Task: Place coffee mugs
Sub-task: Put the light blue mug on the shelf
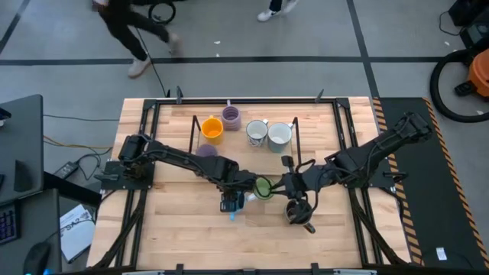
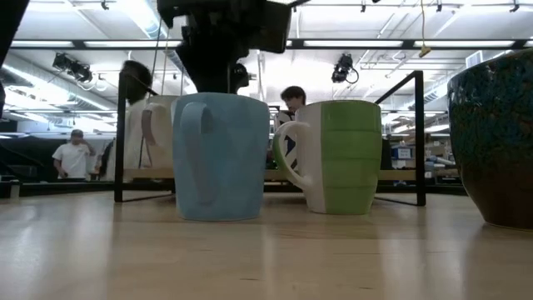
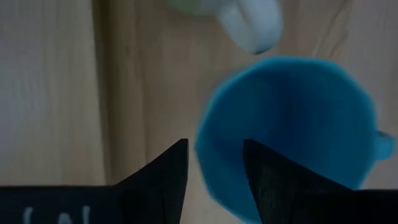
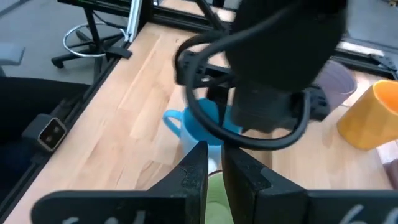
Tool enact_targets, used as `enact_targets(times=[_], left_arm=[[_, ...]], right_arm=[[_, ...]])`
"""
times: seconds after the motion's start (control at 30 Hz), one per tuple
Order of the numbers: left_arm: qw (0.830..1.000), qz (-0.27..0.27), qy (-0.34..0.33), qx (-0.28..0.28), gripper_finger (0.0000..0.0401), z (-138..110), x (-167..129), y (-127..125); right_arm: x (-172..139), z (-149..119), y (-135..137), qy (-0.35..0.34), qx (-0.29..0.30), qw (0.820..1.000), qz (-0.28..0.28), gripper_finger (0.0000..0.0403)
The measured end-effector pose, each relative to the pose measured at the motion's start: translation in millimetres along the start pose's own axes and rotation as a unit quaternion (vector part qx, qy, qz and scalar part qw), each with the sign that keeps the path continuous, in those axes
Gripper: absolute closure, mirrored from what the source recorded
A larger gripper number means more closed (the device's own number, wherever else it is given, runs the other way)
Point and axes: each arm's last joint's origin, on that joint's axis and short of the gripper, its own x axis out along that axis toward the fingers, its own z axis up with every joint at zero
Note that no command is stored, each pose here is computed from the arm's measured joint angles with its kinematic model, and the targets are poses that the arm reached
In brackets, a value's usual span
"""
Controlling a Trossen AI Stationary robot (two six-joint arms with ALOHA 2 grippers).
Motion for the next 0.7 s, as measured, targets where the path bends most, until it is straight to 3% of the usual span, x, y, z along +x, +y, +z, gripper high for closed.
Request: enact_targets(times=[0.3, 0.5, 0.7], left_arm=[[1.000, 0.000, -0.004, -0.001, 0.0239, 2, 3, 0], [1.000, 0.000, -0.006, -0.002, 0.0240, 2, 3, 0], [1.000, -0.002, -0.002, -0.001, 0.0272, 2, 5, 0]], right_arm=[[-7, -10, 8, 0.053, 0.026, 0.998, 0.026, 0.0351], [-16, -16, 13, 0.081, 0.045, 0.996, 0.014, 0.0351], [-20, -17, 20, 0.077, 0.045, 0.996, 0.010, 0.0351]])
